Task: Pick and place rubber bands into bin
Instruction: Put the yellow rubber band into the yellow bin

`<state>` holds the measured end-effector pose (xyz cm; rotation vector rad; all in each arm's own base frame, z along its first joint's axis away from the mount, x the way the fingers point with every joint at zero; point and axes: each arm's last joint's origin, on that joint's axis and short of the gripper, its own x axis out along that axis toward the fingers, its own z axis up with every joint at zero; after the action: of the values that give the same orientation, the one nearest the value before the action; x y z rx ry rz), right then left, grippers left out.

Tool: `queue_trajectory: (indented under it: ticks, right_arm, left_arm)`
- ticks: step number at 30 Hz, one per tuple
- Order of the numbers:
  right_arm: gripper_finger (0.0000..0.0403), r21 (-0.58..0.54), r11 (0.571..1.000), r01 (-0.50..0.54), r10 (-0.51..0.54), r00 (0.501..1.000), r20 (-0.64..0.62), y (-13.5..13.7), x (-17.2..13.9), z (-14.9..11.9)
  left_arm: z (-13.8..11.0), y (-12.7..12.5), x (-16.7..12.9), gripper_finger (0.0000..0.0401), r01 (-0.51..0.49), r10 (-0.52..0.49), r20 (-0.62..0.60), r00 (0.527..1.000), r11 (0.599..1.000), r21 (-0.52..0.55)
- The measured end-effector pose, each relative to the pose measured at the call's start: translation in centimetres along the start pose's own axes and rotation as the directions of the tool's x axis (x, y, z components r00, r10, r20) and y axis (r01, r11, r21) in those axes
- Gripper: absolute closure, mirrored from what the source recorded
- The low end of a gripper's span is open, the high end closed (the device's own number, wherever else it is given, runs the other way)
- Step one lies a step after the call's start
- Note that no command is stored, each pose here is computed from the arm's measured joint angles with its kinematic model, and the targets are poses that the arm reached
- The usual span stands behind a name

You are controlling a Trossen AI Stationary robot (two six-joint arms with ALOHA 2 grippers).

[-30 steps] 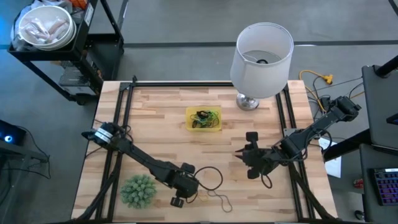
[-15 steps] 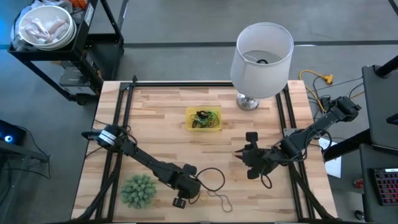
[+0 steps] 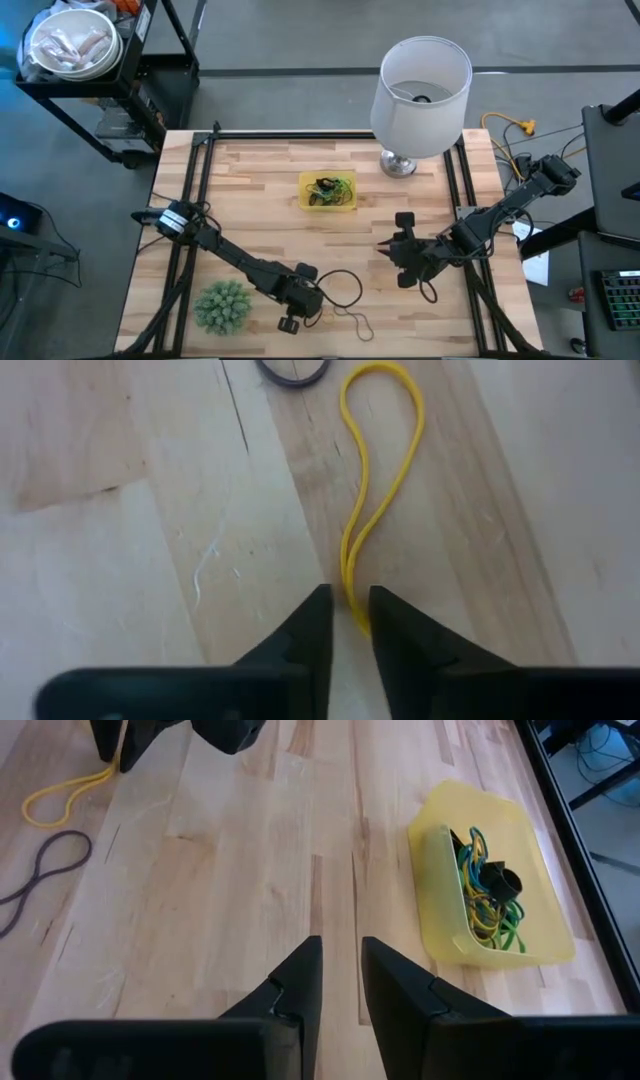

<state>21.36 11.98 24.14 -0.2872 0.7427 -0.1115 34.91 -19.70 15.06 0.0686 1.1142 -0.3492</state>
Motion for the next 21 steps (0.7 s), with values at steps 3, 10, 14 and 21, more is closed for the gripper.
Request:
queue_trajectory:
  ticks: [3, 10, 14, 21]
  right_arm:
    - [0.0335, 0.0, 1.0, 0.0, 0.0, 1.0, 0.0, 0.0, 0.0, 0.0]
    - [0.0335, 0.0, 1.0, 0.0, 0.0, 1.0, 0.0, 0.0, 0.0, 0.0]
    - [0.0335, 0.0, 1.0, -0.001, 0.001, 1.0, 0.0, 0.0, 0.0, 0.0]
    - [0.0335, -0.004, 1.0, -0.001, 0.001, 1.0, -0.001, 0.0, 0.0, 0.0]
  left_arm:
    - [-0.1, 0.1, 0.0, 0.0382, -0.004, 0.004, -0.015, 1.0, 1.0, 0.015]
    - [0.0, 0.1, -0.4, 0.04, -0.102, 0.104, -0.016, 0.994, 0.992, 0.076]
    - [0.4, 0.5, -1.3, 0.0401, -0.21, 0.212, -0.002, 0.977, 0.973, 0.09]
    - [1.2, 0.9, -4.6, 0.0401, -0.408, 0.405, 0.052, 0.913, 0.907, 0.107]
